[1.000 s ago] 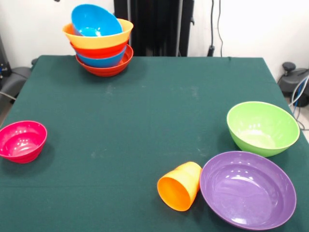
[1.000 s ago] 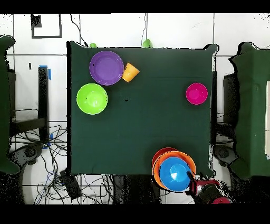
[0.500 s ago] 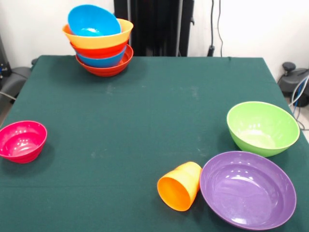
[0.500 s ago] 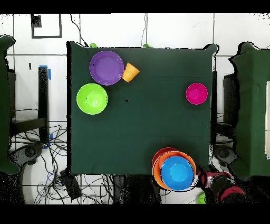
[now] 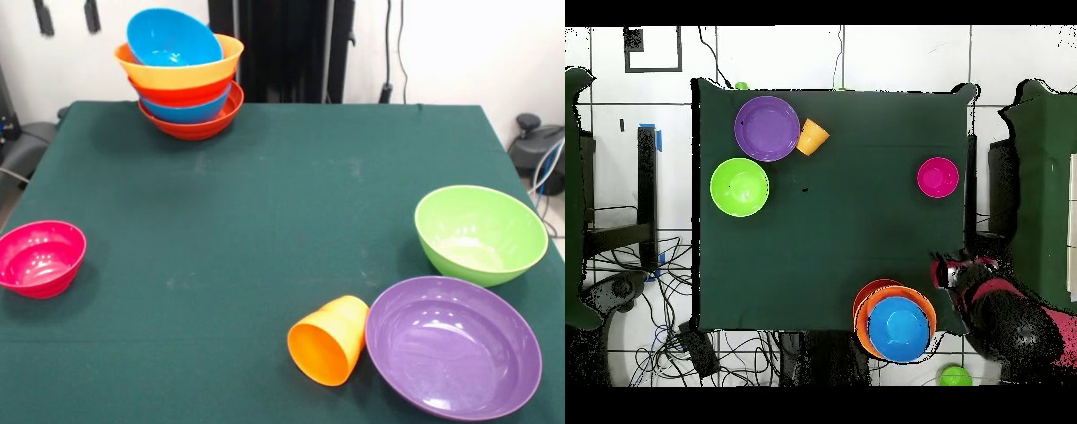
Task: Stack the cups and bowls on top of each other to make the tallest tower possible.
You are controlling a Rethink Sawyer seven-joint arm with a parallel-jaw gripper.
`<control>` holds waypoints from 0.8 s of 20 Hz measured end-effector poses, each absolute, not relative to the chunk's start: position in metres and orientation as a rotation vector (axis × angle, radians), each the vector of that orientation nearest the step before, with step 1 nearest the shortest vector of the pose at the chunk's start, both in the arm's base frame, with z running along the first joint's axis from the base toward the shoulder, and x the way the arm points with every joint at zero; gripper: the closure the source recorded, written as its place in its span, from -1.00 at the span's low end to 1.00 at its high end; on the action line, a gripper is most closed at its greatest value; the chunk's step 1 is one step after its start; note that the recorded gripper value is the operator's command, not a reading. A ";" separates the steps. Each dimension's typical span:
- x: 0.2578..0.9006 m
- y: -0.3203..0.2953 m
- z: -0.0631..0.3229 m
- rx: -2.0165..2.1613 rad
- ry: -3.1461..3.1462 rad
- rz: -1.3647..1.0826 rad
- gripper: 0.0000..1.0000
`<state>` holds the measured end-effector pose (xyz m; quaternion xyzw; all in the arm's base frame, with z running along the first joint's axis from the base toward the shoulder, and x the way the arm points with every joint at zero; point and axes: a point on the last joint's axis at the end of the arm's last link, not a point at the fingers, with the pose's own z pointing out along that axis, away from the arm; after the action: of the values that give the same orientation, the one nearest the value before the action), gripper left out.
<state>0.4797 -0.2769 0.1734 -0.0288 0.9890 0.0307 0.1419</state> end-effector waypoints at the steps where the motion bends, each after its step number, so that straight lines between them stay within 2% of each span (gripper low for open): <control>1: 0.490 -0.276 0.169 -0.095 2.848 0.085 -1.00; 6: 0.538 -0.281 0.142 -0.103 2.820 0.080 -1.00; 8: 0.561 -0.296 0.120 -0.061 2.809 0.087 -1.00; 16: 0.579 -0.339 0.064 0.061 2.813 0.087 -1.00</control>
<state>0.5792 -0.3392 0.0642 0.0214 0.9860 0.0304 0.1625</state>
